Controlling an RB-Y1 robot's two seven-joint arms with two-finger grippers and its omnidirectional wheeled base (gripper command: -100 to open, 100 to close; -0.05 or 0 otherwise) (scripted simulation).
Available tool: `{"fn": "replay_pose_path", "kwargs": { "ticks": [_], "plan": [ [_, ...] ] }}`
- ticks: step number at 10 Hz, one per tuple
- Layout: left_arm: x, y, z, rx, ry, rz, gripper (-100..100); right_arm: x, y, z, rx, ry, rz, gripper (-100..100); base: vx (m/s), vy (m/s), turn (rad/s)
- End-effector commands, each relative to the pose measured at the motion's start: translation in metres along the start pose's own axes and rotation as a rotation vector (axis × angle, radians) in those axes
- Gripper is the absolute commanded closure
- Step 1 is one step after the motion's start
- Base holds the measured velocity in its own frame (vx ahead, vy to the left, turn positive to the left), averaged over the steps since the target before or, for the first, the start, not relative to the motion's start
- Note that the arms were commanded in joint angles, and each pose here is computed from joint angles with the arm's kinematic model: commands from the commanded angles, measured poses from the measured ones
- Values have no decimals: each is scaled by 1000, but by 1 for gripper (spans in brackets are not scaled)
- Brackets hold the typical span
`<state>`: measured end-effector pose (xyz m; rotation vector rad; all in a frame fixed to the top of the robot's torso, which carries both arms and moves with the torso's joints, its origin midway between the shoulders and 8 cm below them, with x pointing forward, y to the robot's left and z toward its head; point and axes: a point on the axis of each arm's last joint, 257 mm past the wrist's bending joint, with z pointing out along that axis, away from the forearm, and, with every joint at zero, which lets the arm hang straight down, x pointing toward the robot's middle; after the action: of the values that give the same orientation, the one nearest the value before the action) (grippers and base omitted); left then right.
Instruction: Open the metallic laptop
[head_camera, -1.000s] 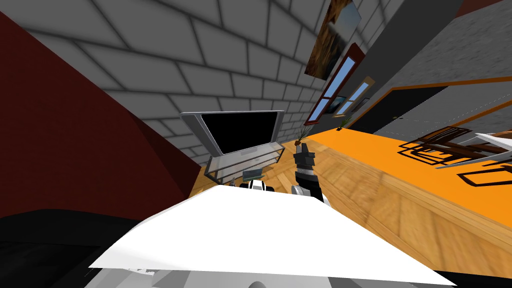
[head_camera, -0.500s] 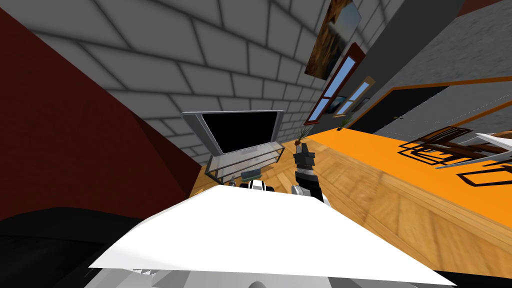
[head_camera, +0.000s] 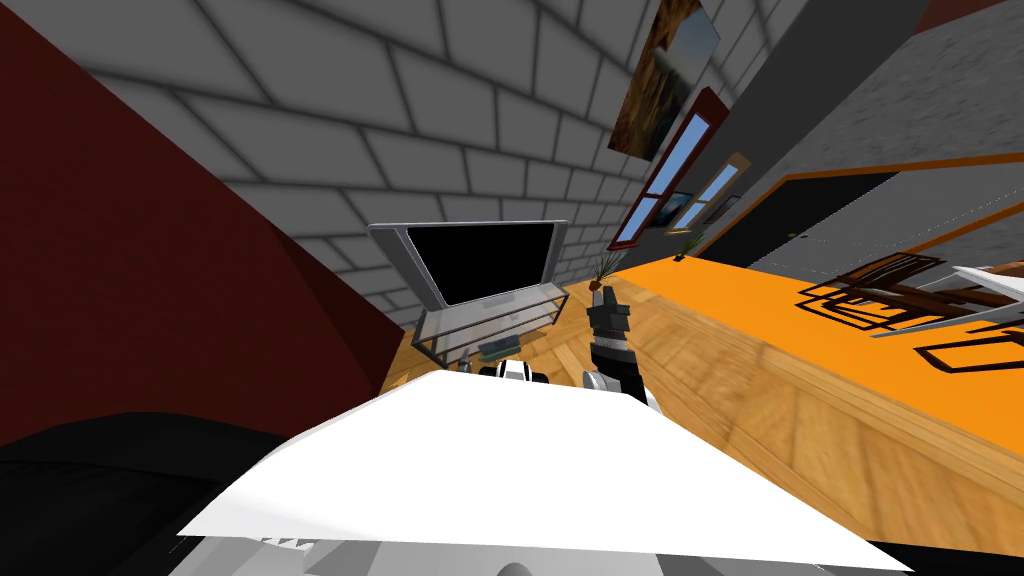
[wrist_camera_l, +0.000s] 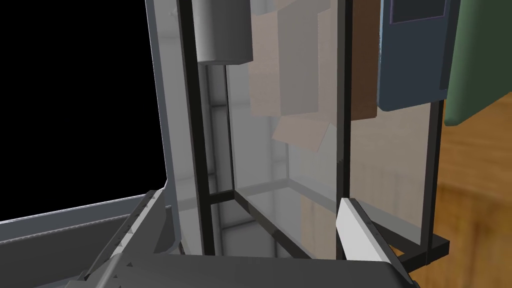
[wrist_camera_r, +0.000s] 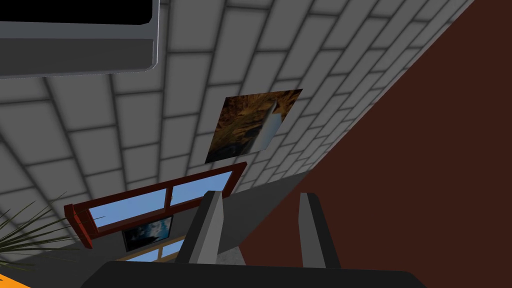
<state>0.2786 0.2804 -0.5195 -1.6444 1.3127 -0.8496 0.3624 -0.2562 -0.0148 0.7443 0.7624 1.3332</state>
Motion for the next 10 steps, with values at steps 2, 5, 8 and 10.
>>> {"fn": "replay_pose_path", "kwargs": {
  "ticks": [2,5,8,10],
  "plan": [
    [0,-15,4,-1,2,4,-100,0,0,0,0,0,0,0,-16,-3,3],
    [0,-24,7,16,3,3,0,0,0,0,0,0,0,0,-11,-3,2],
    [0,-24,7,16,3,3,0,0,0,0,0,0,0,0,0,0,0],
    [0,-24,7,16,3,3,0,0,0,0,0,0,0,0,0,0,0]
  ]
}}
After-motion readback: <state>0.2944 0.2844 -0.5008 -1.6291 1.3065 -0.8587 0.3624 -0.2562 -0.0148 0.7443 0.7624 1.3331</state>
